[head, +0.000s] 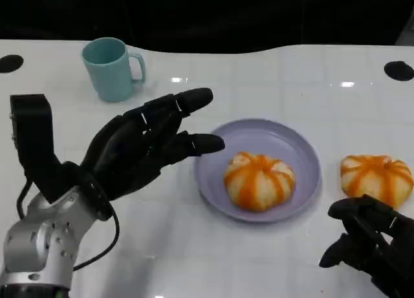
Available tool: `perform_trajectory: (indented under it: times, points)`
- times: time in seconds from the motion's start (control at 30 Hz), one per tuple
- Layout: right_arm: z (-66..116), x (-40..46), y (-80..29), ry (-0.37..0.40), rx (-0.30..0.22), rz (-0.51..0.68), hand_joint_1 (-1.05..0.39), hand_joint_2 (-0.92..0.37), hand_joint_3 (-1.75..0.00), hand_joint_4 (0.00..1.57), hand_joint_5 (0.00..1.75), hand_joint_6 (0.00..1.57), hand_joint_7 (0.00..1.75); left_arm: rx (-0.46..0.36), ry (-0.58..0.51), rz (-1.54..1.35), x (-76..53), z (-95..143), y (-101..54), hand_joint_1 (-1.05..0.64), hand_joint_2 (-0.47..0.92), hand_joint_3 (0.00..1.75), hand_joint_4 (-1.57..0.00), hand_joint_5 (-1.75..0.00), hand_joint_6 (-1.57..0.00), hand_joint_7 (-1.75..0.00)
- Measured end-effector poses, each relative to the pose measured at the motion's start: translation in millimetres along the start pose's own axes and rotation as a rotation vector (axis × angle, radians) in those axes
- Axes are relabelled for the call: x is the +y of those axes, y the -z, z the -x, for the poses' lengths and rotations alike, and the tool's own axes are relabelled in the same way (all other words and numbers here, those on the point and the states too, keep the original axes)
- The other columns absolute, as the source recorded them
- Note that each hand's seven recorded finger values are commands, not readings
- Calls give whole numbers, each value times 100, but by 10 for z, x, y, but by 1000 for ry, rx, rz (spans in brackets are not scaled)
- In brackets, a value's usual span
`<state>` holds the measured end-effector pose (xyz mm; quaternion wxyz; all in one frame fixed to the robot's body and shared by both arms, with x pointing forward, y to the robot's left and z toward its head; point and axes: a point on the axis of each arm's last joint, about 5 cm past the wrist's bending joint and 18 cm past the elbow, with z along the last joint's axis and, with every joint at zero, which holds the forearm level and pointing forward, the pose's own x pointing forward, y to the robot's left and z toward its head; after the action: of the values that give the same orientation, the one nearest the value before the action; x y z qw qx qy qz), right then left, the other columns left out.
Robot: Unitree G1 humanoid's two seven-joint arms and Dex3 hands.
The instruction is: Grasp the bread from the table and place it into the plate.
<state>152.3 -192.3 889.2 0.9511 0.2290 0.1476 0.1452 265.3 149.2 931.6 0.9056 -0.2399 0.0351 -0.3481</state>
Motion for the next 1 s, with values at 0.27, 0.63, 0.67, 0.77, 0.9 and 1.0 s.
perform_trajectory:
  times: [0.27, 0.63, 0.67, 0.77, 0.9, 1.0]
  points:
    - [19, 4, 14, 10, 4, 3, -47, -92, -28, 59, 146, 50, 119, 15, -147, 286, -228, 494, 244, -59, 92, 58, -47, -143, -43, -97]
    - [33, 21, 10, 7, -2, 8, -46, -92, -30, 59, 147, 50, 119, -3, -228, 345, -361, 641, 353, -56, 92, 58, -47, -171, -38, -139]
    - [33, 21, 10, 7, -2, 8, -46, -92, -30, 59, 147, 50, 119, -4, -229, 344, -363, 641, 350, -56, 92, 60, -49, -172, -38, -144]
    - [30, 23, 8, 5, -2, 8, -47, -92, -30, 60, 147, 51, 119, -17, -238, 335, -370, 649, 358, -54, 92, 56, -65, -174, -43, -168]
    - [32, 23, 6, 5, -4, 12, -47, -92, -31, 60, 147, 50, 118, -40, -330, 325, -425, 798, 547, -54, 92, 50, -68, -175, -45, -172]
    - [29, 30, -3, -4, -7, 15, -47, -92, -32, 60, 147, 50, 118, -46, -370, 312, -398, 833, 617, -54, 92, 46, -70, -175, -47, -174]
